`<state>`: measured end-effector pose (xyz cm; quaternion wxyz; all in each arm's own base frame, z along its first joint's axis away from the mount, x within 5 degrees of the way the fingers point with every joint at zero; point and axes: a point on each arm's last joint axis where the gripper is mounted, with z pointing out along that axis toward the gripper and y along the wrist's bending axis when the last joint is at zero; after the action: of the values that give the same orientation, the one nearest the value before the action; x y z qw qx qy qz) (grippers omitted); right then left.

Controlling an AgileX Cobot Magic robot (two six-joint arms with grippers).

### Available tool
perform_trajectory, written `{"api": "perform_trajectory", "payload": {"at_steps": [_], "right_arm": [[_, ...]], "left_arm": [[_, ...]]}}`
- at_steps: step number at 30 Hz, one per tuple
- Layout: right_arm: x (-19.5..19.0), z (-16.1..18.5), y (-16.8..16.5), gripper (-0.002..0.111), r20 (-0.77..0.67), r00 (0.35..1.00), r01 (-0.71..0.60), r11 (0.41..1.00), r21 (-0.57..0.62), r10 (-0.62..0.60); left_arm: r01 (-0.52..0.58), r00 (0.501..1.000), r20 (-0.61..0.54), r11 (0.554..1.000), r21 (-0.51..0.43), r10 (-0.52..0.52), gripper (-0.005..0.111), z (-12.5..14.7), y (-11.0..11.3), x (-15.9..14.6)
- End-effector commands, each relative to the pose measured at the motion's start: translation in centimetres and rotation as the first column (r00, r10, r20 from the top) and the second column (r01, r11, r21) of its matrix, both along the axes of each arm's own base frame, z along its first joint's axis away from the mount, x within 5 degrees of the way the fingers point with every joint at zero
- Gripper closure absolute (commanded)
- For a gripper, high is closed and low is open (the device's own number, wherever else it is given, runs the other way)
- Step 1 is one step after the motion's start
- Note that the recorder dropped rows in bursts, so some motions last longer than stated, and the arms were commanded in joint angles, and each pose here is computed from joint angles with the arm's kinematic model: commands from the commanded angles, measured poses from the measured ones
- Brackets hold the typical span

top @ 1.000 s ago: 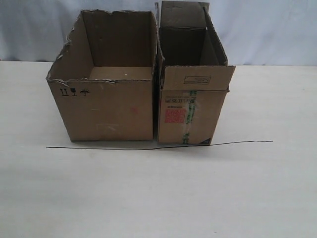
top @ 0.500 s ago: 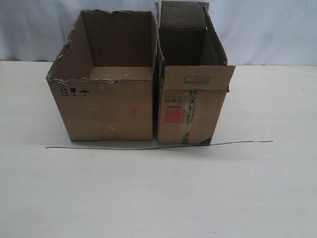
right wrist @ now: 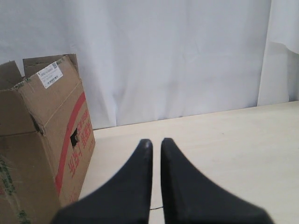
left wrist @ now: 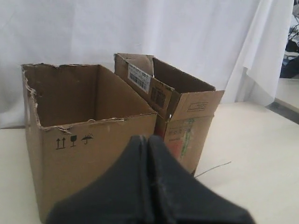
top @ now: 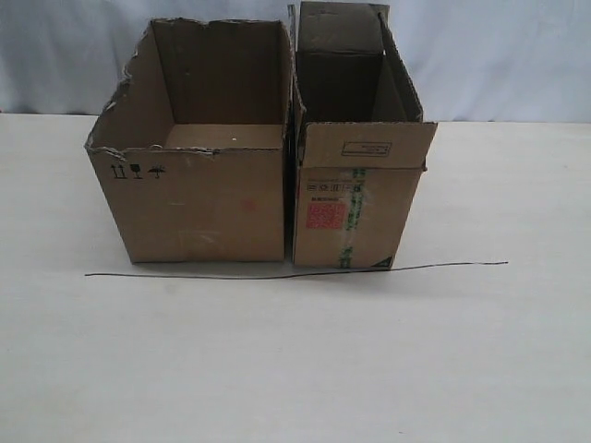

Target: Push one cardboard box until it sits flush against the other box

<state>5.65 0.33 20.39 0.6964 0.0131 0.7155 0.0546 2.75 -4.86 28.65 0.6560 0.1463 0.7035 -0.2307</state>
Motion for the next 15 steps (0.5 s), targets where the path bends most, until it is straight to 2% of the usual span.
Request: {"api": "perform_trajectory", "payload": {"at_steps": [1,8,15], "right_arm": [[-0.01,-0.01,-0.01,0.103,0.008,1.000,0.002,1.000,0.007,-0.002],[-0.01,-0.01,-0.01,0.103,0.008,1.000,0.002,1.000,0.007,-0.002],[-0.01,-0.01,-0.01,0.103,0.008,1.000,0.002,1.000,0.007,-0.002]], "left_arm": [[0.016,0.999,-0.030,0.999,-0.050,-0.018,0.107,-0.88,0.15,0.03],[0.129,0.991,-0.038,0.990,-0.051,-0.131,0.107,-0.95,-0.20,-0.53],[0.129,0.991,-0.038,0.990,-0.049,-0.130,0.107,-0.96,-0.20,-0.53]]}}
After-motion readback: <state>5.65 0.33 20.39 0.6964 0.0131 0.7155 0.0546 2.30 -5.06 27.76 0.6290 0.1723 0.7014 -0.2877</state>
